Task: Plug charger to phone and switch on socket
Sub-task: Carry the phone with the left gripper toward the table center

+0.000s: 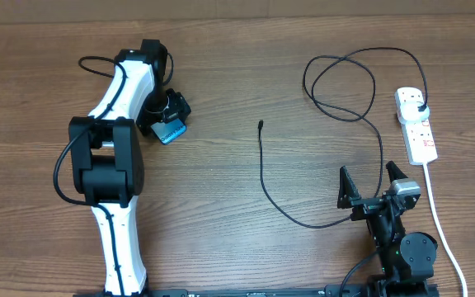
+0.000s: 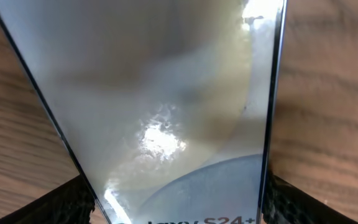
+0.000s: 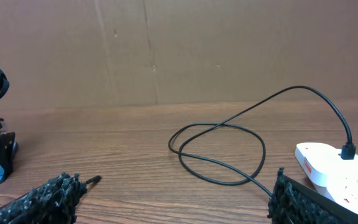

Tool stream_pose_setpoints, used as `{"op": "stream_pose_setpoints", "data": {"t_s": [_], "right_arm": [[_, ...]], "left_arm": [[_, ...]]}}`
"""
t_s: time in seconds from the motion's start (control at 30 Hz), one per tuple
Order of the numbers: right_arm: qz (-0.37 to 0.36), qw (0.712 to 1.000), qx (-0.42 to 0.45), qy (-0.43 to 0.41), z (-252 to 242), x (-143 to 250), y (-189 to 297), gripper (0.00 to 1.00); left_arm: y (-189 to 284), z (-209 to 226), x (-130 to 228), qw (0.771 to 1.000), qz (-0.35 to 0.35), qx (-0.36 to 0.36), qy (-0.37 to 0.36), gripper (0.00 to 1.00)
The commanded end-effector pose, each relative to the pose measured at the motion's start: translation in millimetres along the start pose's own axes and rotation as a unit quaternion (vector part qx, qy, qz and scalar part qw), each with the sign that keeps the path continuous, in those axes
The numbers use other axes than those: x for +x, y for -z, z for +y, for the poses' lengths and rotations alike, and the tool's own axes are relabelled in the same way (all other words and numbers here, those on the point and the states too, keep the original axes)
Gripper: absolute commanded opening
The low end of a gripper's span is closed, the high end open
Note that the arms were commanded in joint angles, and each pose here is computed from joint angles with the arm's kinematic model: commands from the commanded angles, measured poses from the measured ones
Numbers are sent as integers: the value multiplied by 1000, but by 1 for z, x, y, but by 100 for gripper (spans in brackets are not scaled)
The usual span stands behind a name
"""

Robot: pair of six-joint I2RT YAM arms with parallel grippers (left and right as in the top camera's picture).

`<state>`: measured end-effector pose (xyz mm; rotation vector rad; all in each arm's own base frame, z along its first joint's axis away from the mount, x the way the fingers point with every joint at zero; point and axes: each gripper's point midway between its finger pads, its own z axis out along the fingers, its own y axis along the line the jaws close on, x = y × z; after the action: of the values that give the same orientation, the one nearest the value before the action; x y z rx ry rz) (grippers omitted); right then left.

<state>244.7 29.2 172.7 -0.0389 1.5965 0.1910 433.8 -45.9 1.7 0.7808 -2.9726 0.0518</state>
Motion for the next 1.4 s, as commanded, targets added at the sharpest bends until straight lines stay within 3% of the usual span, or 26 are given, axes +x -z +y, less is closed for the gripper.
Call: {"op": "stream_pose_setpoints", "data": {"t_s": [0.0,0.17,0.57,0.7,0.93,1.37], "right_arm": [[-3,1000,-1,-1,1,2,0,100],[-3,1000,-1,-1,1,1,0,100],[-3,1000,-1,-1,1,2,0,100],[-3,1000,-1,-1,1,1,0,100],[-3,1000,-1,-1,1,1,0,100],[-3,1000,-1,-1,1,1,0,100]], "left_arm": [[-11,-19,23,995,31,15,-92,88],[-12,-25,31,984,18,-16,-174,91],[-11,-16,16,973,-20,-65,-220,95],[-11,-15,8,983,-31,-55,-174,99],[-11,-34,2,997,-25,25,-72,100],[-10,-41,-8,998,-43,43,8,96]]}}
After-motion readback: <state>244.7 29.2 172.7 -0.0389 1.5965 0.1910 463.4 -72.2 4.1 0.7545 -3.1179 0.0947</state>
